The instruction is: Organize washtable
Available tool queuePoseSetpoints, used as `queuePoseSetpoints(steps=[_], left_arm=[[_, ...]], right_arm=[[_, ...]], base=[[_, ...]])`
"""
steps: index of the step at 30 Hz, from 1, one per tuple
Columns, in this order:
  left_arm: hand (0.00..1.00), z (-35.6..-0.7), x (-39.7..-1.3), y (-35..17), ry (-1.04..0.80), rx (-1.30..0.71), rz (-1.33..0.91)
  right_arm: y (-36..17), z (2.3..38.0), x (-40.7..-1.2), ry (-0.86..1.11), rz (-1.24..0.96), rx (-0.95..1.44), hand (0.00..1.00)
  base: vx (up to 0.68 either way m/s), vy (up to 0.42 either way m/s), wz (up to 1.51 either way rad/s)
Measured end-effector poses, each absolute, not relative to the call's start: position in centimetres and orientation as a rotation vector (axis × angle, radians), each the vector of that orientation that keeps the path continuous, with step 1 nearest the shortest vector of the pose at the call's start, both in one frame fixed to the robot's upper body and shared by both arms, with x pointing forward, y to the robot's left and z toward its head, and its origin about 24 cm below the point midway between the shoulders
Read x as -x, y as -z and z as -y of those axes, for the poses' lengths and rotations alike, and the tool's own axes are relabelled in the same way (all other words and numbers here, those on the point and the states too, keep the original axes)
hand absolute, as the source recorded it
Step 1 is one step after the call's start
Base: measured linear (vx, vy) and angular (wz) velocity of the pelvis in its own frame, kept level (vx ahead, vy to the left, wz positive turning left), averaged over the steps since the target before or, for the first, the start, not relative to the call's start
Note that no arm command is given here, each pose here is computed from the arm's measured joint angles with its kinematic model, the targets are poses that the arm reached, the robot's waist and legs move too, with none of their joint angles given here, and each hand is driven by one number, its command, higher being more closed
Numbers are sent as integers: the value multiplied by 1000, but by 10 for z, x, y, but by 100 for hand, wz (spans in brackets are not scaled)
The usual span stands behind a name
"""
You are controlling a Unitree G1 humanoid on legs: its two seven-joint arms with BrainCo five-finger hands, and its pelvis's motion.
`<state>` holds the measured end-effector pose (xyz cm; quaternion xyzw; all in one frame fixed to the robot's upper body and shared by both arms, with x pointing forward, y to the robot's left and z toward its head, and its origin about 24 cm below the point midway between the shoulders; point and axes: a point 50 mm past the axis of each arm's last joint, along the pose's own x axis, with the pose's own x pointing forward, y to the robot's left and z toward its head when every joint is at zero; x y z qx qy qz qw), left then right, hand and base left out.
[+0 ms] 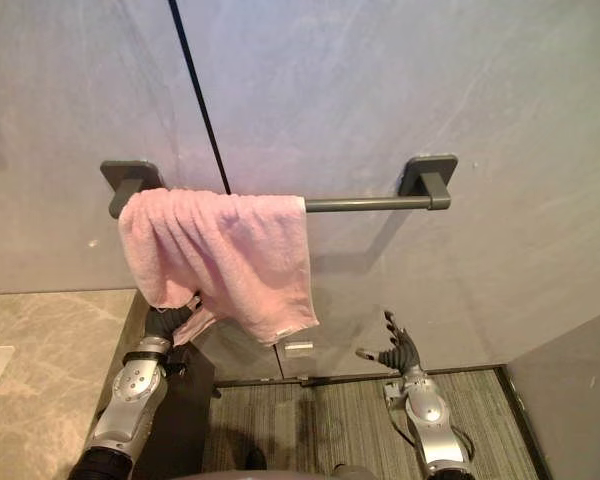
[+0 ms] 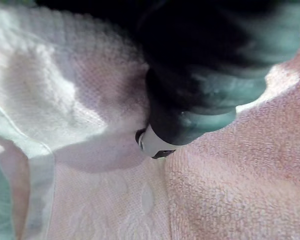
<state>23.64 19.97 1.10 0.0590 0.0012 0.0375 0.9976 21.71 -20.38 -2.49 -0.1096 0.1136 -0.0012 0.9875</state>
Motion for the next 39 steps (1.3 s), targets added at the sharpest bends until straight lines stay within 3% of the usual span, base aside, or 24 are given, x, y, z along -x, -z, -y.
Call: queuePoseSetpoints(steps=[9,28,29,39], left_arm=[[100,-198,-232,-17,-52,-131,23],[100,-180,-230,-12,11,-110,12],[100,-179,-230,-11,10,-103,12],[100,-172,-231,-7,12,-64,-4]], right_arm=[[-14,191,-221,-174,-55,213,0],[-38,139,-247,-426,59,166,0],[-37,136,-248,-437,57,169,100],[-30,120,-258,-469,23,158,100]], base=[[-10,-6,-3],[-14,-11,4],[-31,-21,2],[-29,-23,6]])
